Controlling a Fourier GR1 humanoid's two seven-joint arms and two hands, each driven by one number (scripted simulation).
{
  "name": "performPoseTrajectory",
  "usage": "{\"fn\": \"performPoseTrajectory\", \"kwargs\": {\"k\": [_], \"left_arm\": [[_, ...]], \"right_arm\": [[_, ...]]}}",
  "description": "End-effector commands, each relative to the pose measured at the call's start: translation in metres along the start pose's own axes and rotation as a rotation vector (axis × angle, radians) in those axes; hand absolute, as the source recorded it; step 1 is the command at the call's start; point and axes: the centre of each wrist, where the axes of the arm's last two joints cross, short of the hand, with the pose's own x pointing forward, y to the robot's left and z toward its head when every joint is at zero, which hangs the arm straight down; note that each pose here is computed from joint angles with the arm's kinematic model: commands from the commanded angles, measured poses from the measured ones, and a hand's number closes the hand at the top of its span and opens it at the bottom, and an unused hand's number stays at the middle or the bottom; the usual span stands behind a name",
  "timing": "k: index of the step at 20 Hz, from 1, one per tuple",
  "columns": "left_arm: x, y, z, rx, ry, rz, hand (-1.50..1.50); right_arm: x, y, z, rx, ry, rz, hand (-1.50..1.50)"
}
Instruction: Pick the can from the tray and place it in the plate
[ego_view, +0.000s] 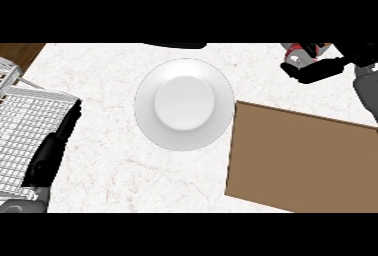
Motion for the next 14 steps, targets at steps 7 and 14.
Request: {"fn": "performPoseTrajectory", "kwargs": {"k": [7, 14], "left_arm": [[-0.016, 0.017, 0.007, 0.059, 0.066, -0.010, 0.00], [-0.016, 0.006, 0.020, 0.085, 0.084, -0.015, 0.00]], "right_arm": [[0.018, 0.030, -0.072, 0.110, -0.337, -0.224, 1.50], [0.071, 0.073, -0.128, 0.179, -0.384, -0.297, 1.50]]}}
